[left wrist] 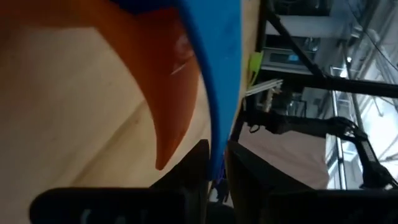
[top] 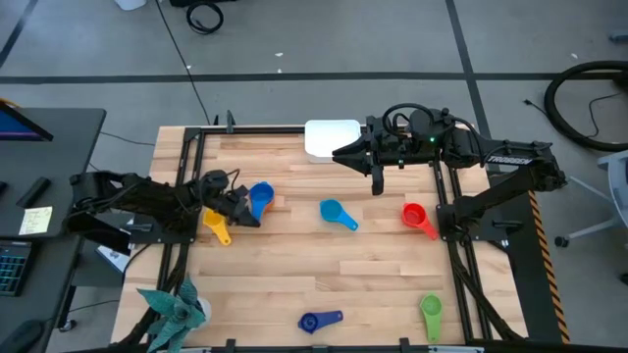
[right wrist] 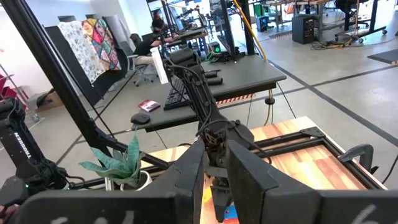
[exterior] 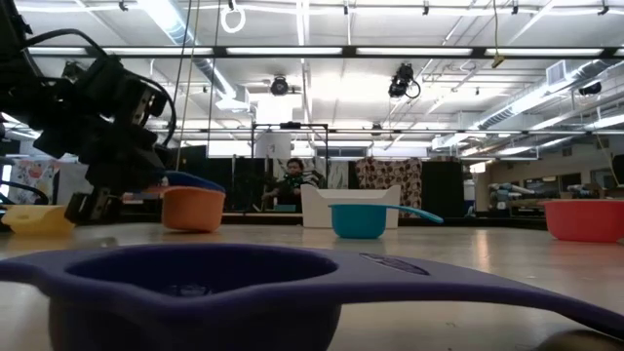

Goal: Nest measuring cups in basket
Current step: Stack the blue measuring cup on the orange measuring cup

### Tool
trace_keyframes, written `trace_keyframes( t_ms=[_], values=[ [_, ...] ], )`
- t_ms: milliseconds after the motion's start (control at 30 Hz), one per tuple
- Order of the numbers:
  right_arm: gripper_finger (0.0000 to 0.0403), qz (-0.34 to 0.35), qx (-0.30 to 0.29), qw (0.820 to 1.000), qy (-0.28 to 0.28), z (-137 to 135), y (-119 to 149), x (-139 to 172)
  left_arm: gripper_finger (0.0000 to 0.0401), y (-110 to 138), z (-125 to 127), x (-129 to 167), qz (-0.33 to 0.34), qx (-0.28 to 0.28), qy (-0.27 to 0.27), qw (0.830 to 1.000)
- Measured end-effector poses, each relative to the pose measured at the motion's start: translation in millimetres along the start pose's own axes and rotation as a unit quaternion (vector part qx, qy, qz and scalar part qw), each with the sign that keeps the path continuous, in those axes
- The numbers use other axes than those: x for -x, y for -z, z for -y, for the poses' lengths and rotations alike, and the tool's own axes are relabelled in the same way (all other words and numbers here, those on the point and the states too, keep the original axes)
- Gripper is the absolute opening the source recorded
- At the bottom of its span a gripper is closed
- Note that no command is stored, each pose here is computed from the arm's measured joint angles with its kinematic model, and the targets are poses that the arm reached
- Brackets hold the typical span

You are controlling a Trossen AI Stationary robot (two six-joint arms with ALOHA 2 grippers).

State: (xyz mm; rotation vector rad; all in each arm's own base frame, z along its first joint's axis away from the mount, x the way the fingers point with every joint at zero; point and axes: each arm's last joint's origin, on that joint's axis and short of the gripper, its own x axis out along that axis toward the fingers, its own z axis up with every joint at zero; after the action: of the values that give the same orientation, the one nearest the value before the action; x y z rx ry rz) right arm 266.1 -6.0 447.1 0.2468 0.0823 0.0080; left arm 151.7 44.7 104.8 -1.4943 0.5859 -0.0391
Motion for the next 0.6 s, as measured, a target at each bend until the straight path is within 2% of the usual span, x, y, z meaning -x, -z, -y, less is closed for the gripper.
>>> trace_keyframes(
  t_ms=[133, 267, 400, 600],
  values=[
    [0.0072, 0.0, 0.0, 1.0, 0.0, 0.0, 0.0, 0.0, 0.0057, 1.1, -7.2, 0.2, 0.013, 0.005, -0.036, 0.999],
    [0.0072, 0.0, 0.0, 1.0, 0.0, 0.0, 0.0, 0.0, 0.0057, 0.6, -10.0, 0.3, 0.031, -0.012, -0.059, 0.998],
    [0.0072, 0.0, 0.0, 1.0, 0.0, 0.0, 0.0, 0.0, 0.0057, -0.9, -10.1, 0.6, 0.05, -0.02, -0.065, 0.996],
    [0.0072, 0.0, 0.0, 1.0, 0.0, 0.0, 0.0, 0.0, 0.0057, -1.7, -10.5, 2.1, 0.044, -0.042, -0.061, 0.996]
  ],
)
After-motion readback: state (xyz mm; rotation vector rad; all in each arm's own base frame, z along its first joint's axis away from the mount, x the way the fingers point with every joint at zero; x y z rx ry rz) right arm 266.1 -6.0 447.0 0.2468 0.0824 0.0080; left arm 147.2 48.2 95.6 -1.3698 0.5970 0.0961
